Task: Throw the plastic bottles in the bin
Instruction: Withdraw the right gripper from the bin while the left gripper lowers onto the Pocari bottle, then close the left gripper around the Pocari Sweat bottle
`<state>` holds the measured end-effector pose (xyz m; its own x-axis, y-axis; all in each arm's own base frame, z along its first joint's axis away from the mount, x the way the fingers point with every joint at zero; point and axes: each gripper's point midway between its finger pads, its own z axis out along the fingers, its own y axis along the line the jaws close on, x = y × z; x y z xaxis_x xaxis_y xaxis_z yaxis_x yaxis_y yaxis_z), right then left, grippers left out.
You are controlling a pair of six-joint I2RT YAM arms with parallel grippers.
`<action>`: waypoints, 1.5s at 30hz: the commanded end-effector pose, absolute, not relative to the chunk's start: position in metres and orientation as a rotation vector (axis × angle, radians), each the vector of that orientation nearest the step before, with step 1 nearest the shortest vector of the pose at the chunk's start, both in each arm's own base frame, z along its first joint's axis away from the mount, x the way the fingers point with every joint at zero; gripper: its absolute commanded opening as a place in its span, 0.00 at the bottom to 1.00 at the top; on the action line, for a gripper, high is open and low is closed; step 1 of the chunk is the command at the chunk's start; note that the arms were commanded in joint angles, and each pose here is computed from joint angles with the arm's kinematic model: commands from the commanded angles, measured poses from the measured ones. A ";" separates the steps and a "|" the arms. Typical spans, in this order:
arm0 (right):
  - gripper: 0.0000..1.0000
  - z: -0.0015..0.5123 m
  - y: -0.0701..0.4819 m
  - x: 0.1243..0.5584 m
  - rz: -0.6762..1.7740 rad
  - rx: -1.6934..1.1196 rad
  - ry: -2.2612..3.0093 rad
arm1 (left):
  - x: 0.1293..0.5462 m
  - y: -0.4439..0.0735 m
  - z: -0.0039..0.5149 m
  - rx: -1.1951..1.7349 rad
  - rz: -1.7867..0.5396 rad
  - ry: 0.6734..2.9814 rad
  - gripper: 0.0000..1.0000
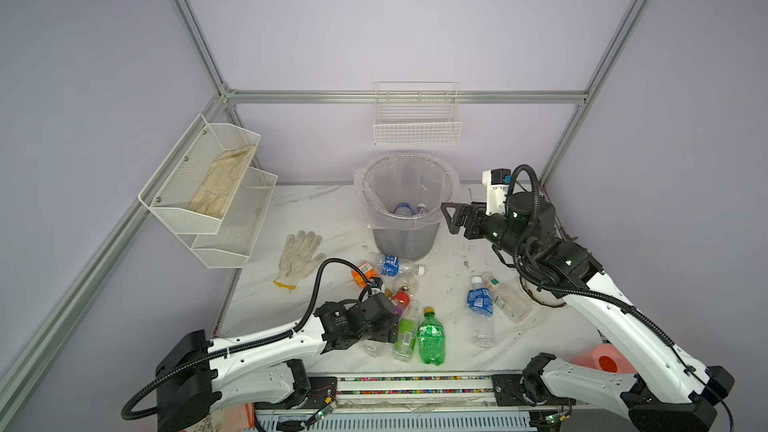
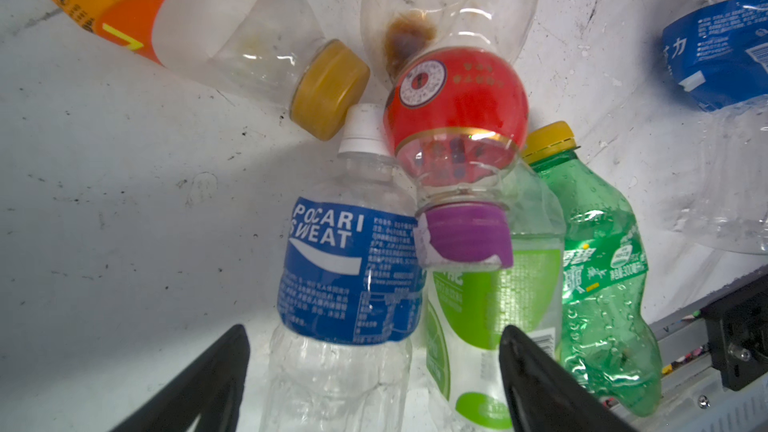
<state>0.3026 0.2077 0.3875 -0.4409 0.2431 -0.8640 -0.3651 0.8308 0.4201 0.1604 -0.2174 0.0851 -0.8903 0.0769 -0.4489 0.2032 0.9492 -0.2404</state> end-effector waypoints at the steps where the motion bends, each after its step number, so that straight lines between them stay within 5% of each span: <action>1: 0.97 0.396 0.202 0.301 0.696 -0.062 1.872 | 0.155 -0.207 0.066 0.192 -0.336 2.693 0.90; 20: 0.97 0.386 0.200 0.300 0.693 -0.053 1.885 | 0.151 -0.200 0.036 0.211 -0.207 2.768 0.78; 28: 0.97 0.386 0.199 0.299 0.694 -0.051 1.881 | 0.153 -0.199 0.035 0.215 -0.185 2.761 0.47; 45: 0.97 0.384 0.197 0.297 0.695 -0.046 1.878 | 0.161 -0.203 0.079 0.237 -0.223 2.668 0.44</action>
